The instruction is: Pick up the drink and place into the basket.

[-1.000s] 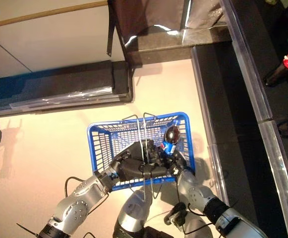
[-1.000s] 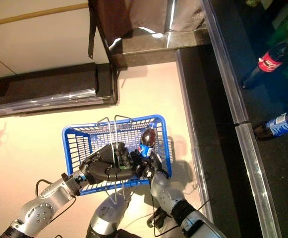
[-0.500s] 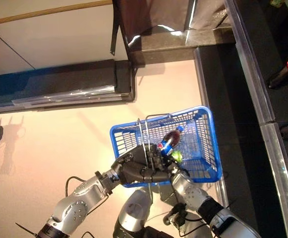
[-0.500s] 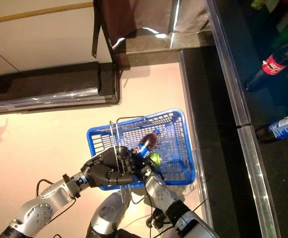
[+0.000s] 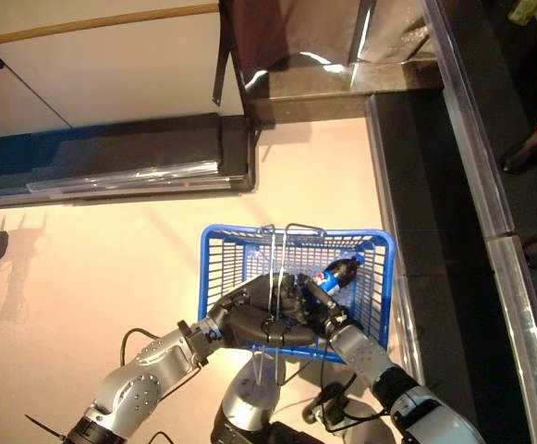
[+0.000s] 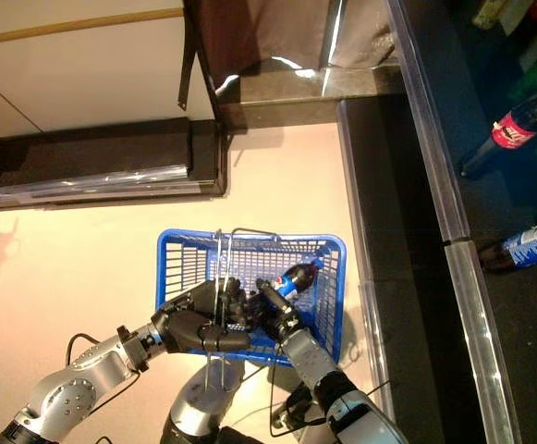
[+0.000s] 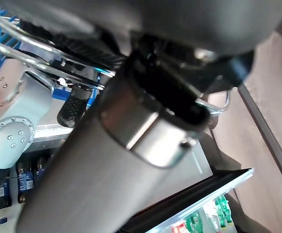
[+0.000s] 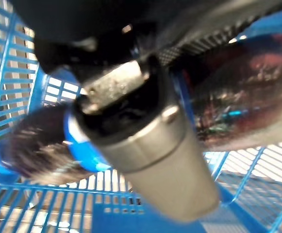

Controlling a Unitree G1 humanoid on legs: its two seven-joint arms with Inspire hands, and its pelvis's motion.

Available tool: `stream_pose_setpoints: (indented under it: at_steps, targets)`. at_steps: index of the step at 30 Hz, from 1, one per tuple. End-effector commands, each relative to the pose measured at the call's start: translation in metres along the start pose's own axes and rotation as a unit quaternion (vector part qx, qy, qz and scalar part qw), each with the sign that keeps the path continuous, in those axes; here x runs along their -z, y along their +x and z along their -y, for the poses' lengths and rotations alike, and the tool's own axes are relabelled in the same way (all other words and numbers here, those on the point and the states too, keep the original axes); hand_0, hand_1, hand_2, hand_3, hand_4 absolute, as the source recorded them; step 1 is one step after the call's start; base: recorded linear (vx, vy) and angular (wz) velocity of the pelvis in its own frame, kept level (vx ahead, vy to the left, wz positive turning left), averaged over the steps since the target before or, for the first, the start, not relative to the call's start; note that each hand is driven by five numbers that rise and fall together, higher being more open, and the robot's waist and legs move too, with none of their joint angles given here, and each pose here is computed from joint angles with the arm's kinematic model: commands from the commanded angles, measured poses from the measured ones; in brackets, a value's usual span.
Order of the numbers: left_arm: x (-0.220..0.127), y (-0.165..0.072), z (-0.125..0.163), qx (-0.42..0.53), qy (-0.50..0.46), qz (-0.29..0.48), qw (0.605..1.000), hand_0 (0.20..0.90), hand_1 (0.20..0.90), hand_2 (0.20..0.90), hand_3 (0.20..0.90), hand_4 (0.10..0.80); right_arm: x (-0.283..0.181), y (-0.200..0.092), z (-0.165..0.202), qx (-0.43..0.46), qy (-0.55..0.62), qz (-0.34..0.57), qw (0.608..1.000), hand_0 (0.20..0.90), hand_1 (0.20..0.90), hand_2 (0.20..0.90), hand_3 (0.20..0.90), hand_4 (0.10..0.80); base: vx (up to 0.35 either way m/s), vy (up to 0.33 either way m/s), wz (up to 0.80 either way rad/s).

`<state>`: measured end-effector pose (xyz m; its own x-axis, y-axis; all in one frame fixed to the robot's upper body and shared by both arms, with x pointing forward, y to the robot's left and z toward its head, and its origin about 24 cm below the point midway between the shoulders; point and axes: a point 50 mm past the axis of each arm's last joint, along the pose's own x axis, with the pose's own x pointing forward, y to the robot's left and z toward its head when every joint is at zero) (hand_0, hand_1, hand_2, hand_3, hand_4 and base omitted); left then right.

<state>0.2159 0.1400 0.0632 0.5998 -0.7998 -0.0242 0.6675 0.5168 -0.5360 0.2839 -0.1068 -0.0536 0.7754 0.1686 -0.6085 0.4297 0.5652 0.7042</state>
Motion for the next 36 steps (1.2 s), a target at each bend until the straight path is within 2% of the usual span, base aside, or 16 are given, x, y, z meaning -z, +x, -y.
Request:
stream_pose_setpoints:
  at_steps: [1,14,19,25,36]
  targets:
    - [-0.046,0.016,0.088,0.278,-0.003,0.17,0.945,0.3,0.3,0.3,0.2,0.1,0.008,0.002,-0.044,-0.103,0.014,0.0,0.995,0.9,0.9,0.9,0.9,0.8,0.0,0.0,0.0]
    - [-0.036,0.015,0.085,0.261,-0.028,0.165,0.951,0.3,0.3,0.3,0.2,0.1,0.011,-0.005,-0.035,-0.123,0.016,0.008,0.992,0.9,0.9,0.9,0.9,0.8,0.008,0.003,0.0]
    - [-0.032,0.014,0.081,0.241,-0.039,0.164,0.956,0.3,0.3,0.3,0.2,0.1,0.009,-0.013,-0.041,-0.159,0.007,0.024,0.987,0.9,0.9,0.9,0.9,0.8,0.0,0.0,0.0]
    - [-0.022,0.01,0.072,0.203,-0.064,0.166,0.963,0.3,0.3,0.3,0.2,0.1,0.012,-0.035,-0.038,-0.202,-0.023,0.047,0.978,0.9,0.9,0.9,0.9,0.8,0.0,0.0,0.0]
    - [-0.008,-0.008,0.036,0.029,-0.05,0.233,0.971,0.3,0.3,0.3,0.2,0.1,0.01,-0.088,-0.006,-0.226,-0.13,0.08,0.962,0.9,0.9,0.9,0.9,0.8,-0.027,0.021,-0.19]
